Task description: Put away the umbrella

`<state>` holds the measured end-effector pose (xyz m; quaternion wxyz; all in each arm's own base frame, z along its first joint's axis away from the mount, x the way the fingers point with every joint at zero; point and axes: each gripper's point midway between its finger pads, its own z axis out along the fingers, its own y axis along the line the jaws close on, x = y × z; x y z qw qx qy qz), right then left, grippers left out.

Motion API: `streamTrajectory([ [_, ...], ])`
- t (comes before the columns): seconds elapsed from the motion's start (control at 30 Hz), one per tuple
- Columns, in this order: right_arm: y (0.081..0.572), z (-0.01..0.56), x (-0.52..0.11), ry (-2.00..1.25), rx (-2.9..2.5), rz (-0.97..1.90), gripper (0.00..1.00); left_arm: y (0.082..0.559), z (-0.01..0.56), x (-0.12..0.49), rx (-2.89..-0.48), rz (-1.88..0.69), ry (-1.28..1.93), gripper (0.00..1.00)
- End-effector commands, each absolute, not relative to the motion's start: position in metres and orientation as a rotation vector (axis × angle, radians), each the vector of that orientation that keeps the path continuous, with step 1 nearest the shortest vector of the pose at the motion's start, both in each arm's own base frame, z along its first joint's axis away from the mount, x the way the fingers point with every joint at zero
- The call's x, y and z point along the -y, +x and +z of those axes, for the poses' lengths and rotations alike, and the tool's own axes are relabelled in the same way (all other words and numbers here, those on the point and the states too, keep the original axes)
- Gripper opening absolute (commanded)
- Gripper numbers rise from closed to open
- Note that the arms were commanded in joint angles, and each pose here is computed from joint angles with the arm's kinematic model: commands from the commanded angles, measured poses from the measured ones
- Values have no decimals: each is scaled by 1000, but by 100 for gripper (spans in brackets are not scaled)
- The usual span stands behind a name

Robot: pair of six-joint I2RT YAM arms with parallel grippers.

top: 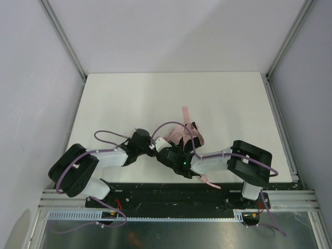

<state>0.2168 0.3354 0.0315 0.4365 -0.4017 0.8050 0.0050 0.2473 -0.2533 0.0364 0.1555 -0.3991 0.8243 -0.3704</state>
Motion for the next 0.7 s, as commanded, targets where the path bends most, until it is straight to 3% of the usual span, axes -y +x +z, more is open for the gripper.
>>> streamTrajectory([
  [0.0,241,8,-323,-885,-2072,-69,45,211,2,235,-2533,-879,-1205,0],
  [0.1,229,-20,-313,-909,-2198,-8,12,216,9,234,-2505,-899,-1189,0],
  [0.17,218,-37,-308,-924,-2288,78,3,222,15,232,-2479,-907,-1168,9],
  [0.37,184,-69,-301,-899,-2562,495,0,247,40,215,-2372,-980,-1101,85],
  [0.4,180,-71,-301,-885,-2597,576,0,252,46,211,-2346,-998,-1085,92],
  [0.47,173,-74,-301,-853,-2650,715,0,259,59,203,-2301,-1031,-1043,98],
  [0.67,163,-83,-302,-698,-2776,1094,0,264,82,194,-2222,-1103,-1000,99],
])
